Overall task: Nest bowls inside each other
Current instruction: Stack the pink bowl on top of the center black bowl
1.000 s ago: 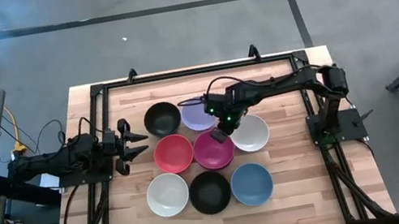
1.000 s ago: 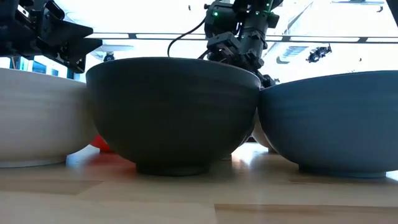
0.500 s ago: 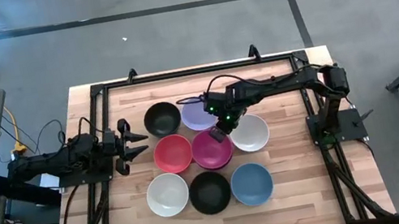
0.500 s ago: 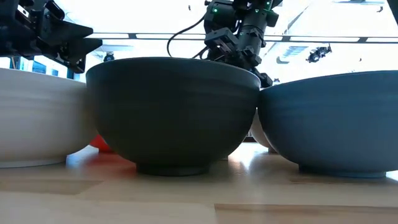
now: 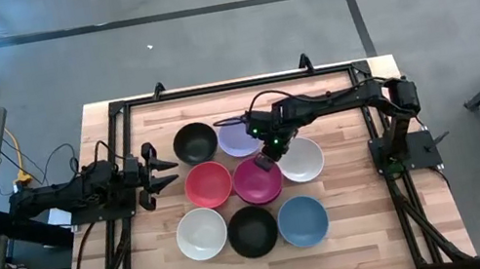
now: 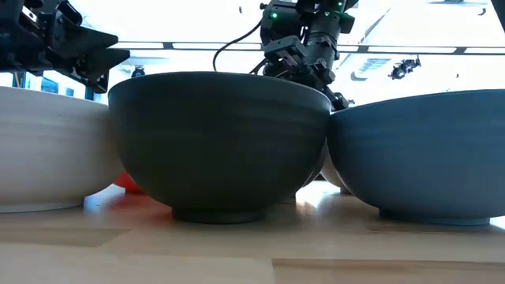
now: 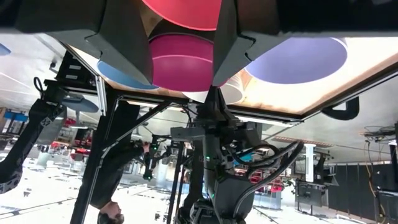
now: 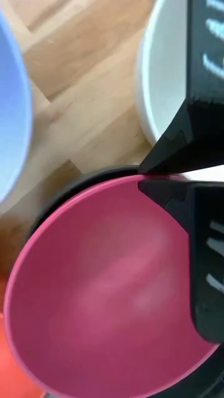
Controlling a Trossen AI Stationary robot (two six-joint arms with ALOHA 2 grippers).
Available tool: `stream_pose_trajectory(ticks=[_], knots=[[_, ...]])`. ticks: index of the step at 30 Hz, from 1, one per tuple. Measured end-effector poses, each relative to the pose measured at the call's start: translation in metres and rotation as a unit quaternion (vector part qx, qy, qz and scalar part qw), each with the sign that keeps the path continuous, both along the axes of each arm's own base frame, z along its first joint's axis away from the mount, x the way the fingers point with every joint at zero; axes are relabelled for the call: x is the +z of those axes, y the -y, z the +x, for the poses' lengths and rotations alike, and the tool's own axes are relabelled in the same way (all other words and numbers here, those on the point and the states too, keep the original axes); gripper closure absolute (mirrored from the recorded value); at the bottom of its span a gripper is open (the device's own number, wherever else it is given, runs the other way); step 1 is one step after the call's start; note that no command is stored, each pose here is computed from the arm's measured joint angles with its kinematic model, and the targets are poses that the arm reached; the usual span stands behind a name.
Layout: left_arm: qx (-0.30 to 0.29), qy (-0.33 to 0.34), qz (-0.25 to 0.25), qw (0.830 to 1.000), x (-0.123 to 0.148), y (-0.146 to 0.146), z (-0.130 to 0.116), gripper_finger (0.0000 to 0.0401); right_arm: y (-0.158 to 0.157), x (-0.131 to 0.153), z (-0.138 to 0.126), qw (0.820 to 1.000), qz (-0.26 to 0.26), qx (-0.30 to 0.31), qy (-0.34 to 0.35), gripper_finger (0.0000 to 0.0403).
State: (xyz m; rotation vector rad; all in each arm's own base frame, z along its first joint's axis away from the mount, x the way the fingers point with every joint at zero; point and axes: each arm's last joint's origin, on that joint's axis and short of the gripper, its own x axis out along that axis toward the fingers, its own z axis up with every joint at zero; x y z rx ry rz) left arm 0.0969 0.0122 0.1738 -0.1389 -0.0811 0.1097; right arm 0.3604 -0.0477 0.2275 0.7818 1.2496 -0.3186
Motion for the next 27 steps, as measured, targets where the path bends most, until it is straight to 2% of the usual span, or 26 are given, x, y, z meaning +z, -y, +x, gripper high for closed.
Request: stream_pose_trajectory(ticks=[27], knots=[[0.0,0.0,0.001,1.0,0.0001,0.0,0.0,0.0249,0.0006,-0.0001,-0.0004,1.0,0.0,0.001,-0.001,0.0402]])
